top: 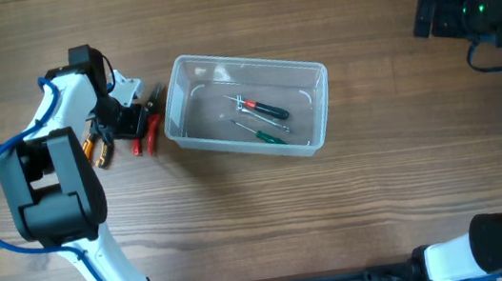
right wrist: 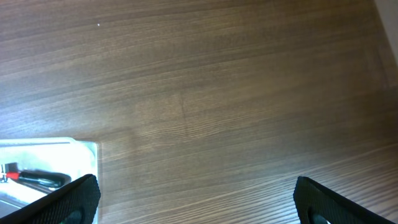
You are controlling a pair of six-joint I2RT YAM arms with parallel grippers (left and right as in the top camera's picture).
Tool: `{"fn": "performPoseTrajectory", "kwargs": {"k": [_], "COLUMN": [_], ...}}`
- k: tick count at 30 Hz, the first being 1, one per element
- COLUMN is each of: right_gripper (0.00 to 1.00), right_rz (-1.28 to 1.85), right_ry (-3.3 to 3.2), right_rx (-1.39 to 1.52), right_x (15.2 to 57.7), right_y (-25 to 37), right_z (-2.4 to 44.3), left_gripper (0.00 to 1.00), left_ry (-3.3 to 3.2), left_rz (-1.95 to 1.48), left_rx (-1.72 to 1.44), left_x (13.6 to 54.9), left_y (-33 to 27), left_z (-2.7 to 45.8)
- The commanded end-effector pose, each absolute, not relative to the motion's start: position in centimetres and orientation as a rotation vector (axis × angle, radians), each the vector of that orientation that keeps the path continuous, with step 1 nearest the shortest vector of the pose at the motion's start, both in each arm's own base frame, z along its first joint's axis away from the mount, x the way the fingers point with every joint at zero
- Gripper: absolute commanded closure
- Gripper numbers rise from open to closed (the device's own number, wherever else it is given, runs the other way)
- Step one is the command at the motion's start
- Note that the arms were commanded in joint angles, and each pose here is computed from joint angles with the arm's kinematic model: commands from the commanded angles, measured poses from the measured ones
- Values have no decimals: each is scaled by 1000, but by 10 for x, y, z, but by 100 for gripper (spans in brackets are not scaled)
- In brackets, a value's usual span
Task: Pack container
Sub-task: 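Move the left gripper to the red wire cutters and grasp them, then carry the red wire cutters into the container and release them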
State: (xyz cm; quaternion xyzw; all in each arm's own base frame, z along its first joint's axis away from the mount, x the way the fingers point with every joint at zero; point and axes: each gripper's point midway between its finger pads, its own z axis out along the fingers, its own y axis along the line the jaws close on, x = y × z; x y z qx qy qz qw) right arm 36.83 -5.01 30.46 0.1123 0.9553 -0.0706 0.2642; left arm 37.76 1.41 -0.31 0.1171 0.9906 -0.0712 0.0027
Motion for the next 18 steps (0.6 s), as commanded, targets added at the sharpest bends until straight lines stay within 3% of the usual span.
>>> {"fn": "performPoseTrajectory", "kwargs": {"k": [1,10,14,18], "right_gripper": [0,0,0,0], "right_rz": [-214,-214,-214,-214], "right_ry": [2582,2582,2582,2582], "right_rx": [295,295,295,295], "right_x": [369,369,369,369], "right_y": [-53,-53,-53,-53], "right_z": [305,305,305,305], "left_gripper": [96,96,96,96], "left_ry": [3053,2561,2301,2165], "left_rz": [-232,54,33,-94], "left_rx": [385,279,383,608], "left_x": [386,459,455,433], "left_y": [9,31,7,-55], "left_z": [18,204,291,324]}}
